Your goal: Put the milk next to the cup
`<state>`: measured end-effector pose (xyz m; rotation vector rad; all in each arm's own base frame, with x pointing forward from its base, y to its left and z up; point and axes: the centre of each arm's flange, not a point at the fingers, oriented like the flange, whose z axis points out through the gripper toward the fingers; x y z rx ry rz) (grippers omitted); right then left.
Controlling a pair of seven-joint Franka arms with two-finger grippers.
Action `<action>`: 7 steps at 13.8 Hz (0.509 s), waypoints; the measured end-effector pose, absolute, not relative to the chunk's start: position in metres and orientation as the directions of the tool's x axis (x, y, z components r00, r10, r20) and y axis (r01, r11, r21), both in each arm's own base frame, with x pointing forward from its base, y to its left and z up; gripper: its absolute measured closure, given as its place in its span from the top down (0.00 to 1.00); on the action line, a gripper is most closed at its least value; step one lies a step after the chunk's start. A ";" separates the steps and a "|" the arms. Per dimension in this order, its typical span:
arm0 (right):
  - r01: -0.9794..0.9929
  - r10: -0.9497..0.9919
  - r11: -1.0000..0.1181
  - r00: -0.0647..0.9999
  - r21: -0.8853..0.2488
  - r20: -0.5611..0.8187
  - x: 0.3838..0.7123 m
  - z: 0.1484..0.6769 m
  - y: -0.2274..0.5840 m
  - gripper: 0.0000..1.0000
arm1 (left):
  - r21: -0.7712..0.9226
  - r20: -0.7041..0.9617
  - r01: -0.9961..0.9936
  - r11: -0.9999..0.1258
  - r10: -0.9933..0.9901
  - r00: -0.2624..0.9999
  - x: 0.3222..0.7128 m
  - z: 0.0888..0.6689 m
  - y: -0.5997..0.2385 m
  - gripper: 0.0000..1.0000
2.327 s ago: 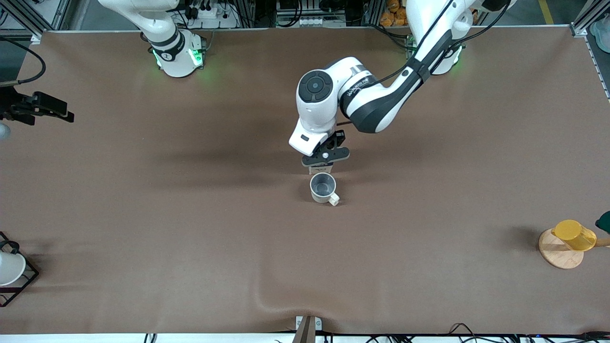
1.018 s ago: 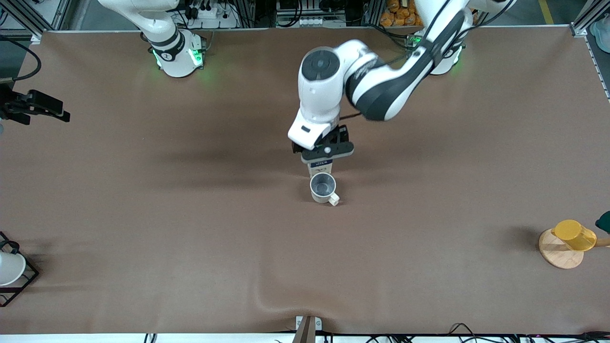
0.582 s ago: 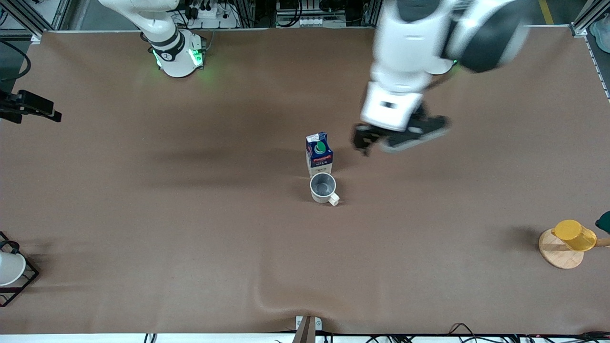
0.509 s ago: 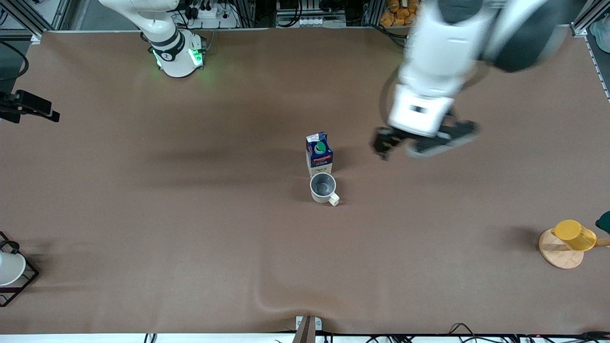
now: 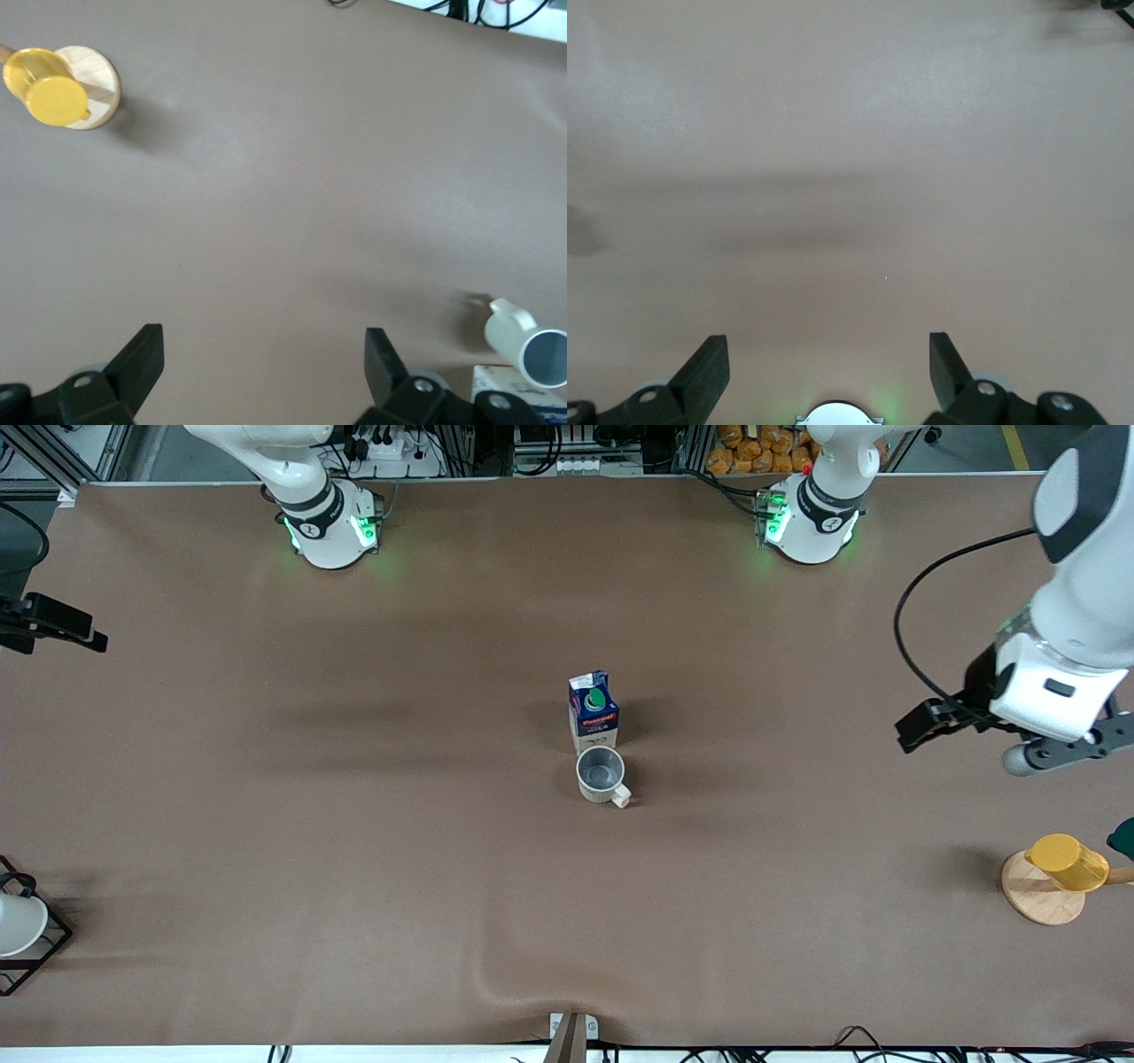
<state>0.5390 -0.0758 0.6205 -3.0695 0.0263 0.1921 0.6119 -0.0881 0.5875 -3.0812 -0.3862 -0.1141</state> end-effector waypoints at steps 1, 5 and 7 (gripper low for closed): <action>-0.021 -0.013 -0.998 0.992 -0.065 -0.125 0.539 0.621 -0.076 1.00 | -0.035 0.066 0.229 -0.973 0.227 0.972 0.609 0.589 -0.086 1.00; -0.004 0.003 -0.998 0.993 -0.064 -0.116 0.541 0.621 -0.067 1.00 | -0.061 0.020 0.127 -0.990 0.126 0.992 0.596 0.600 -0.064 1.00; 0.012 0.017 -0.998 0.996 -0.060 -0.087 0.546 0.623 -0.059 1.00 | -0.058 0.019 0.122 -0.991 0.121 0.992 0.591 0.607 -0.046 1.00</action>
